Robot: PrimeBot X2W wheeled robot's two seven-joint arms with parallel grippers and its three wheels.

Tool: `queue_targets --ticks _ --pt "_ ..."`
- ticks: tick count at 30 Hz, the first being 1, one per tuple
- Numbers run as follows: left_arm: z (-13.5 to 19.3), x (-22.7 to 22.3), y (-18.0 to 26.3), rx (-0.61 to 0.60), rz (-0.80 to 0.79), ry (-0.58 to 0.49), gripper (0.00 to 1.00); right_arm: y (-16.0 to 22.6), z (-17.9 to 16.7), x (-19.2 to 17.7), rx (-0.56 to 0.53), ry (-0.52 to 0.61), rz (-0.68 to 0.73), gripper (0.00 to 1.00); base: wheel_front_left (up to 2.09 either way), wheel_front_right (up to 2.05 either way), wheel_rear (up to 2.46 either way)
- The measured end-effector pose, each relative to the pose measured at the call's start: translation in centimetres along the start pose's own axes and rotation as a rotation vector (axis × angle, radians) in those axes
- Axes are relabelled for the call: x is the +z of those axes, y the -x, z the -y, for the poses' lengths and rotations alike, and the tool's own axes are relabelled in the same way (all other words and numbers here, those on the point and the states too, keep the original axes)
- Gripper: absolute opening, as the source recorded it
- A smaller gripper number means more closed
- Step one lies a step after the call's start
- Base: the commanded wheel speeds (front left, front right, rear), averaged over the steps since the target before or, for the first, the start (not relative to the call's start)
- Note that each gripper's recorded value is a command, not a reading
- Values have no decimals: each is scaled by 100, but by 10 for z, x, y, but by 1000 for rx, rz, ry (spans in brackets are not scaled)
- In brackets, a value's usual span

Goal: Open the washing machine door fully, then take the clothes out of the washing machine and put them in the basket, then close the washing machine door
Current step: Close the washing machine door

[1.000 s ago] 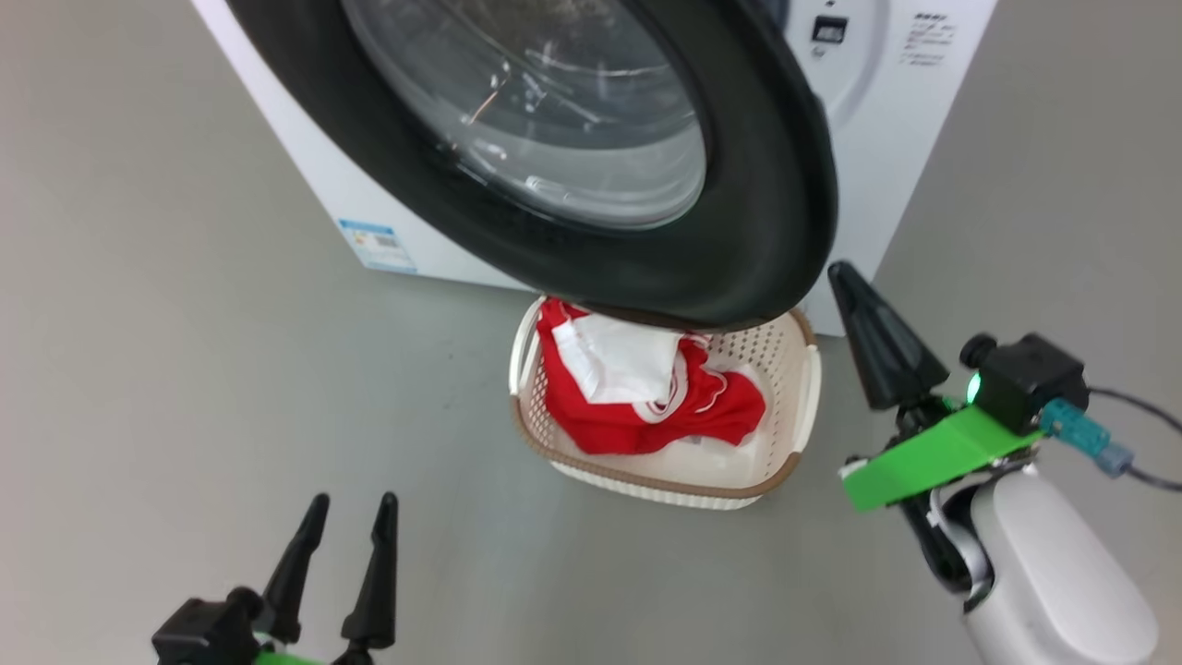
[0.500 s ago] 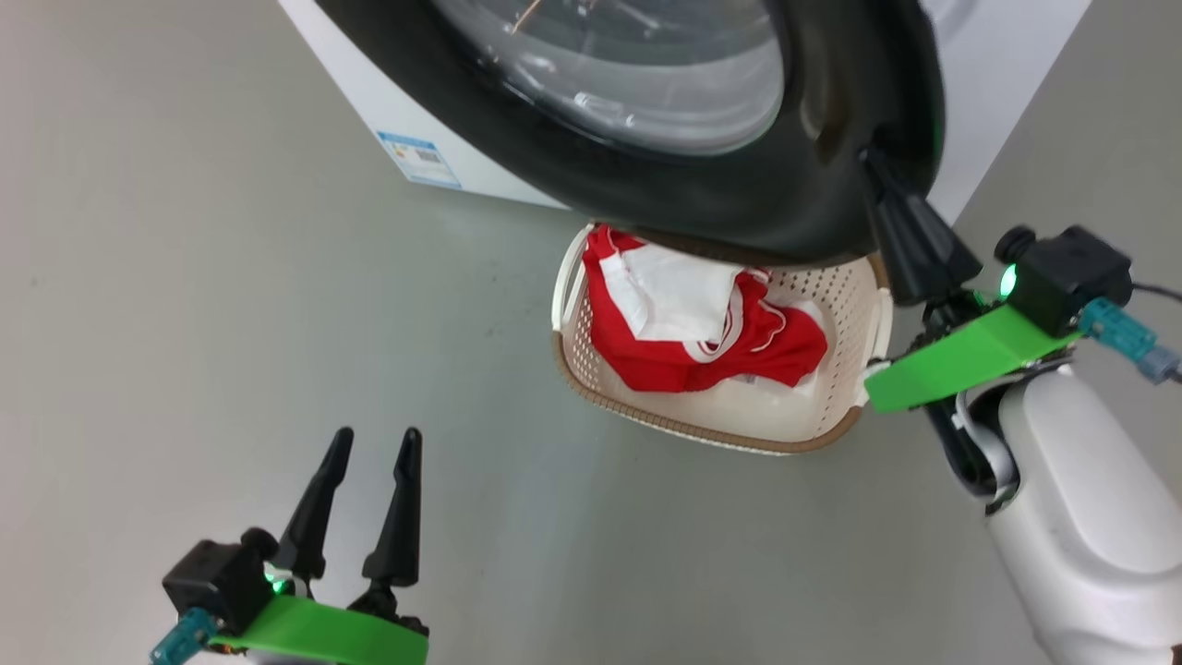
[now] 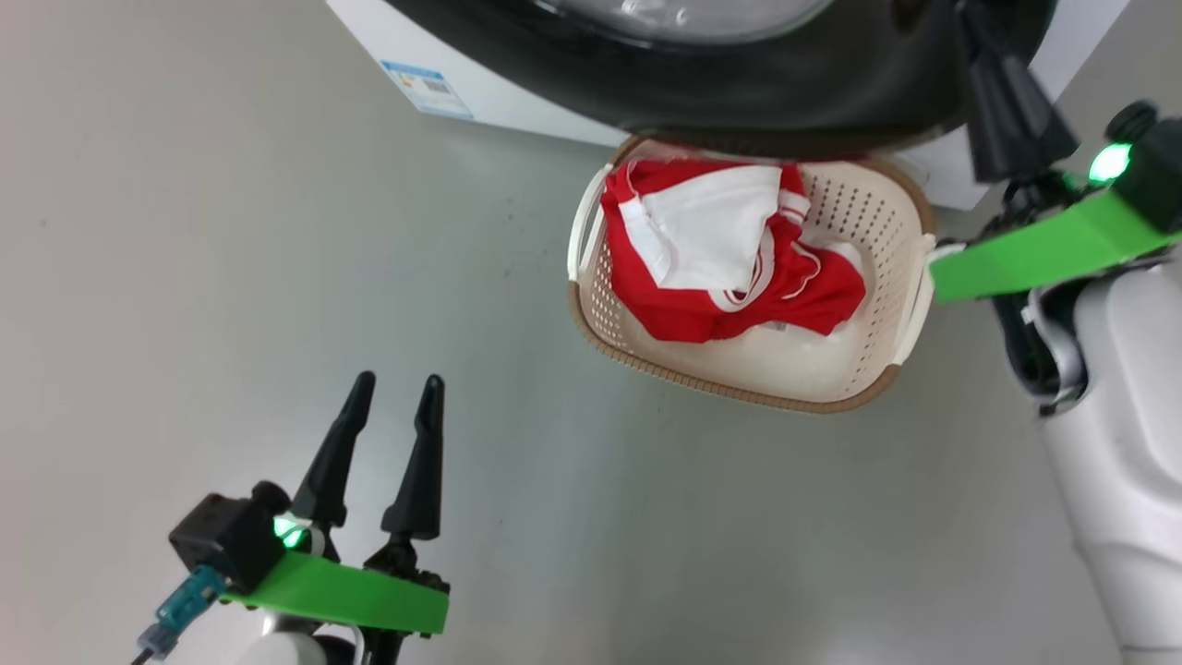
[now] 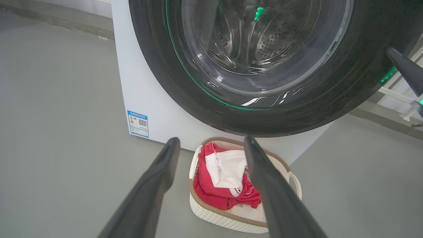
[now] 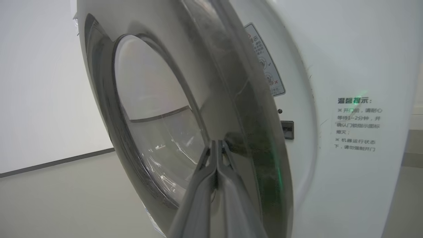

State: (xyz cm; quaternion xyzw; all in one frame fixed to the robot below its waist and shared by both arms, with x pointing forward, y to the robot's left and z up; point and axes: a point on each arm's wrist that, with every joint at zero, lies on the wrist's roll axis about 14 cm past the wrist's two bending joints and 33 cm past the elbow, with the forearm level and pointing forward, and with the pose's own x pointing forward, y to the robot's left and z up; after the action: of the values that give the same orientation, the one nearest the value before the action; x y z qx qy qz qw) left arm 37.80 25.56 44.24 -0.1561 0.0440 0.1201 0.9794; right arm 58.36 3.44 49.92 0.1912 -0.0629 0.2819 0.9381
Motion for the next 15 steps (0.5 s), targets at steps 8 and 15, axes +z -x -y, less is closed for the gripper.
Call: queue_targets --ticks 8,15 --pt "3 -6 -13 -8 -14 -3 100 -22 19 -1 -27 -15 45 0 0 0 0" --pt "2 -12 -19 -3 -30 0 100 -35 32 0 -55 -24 83 0 0 0 0"
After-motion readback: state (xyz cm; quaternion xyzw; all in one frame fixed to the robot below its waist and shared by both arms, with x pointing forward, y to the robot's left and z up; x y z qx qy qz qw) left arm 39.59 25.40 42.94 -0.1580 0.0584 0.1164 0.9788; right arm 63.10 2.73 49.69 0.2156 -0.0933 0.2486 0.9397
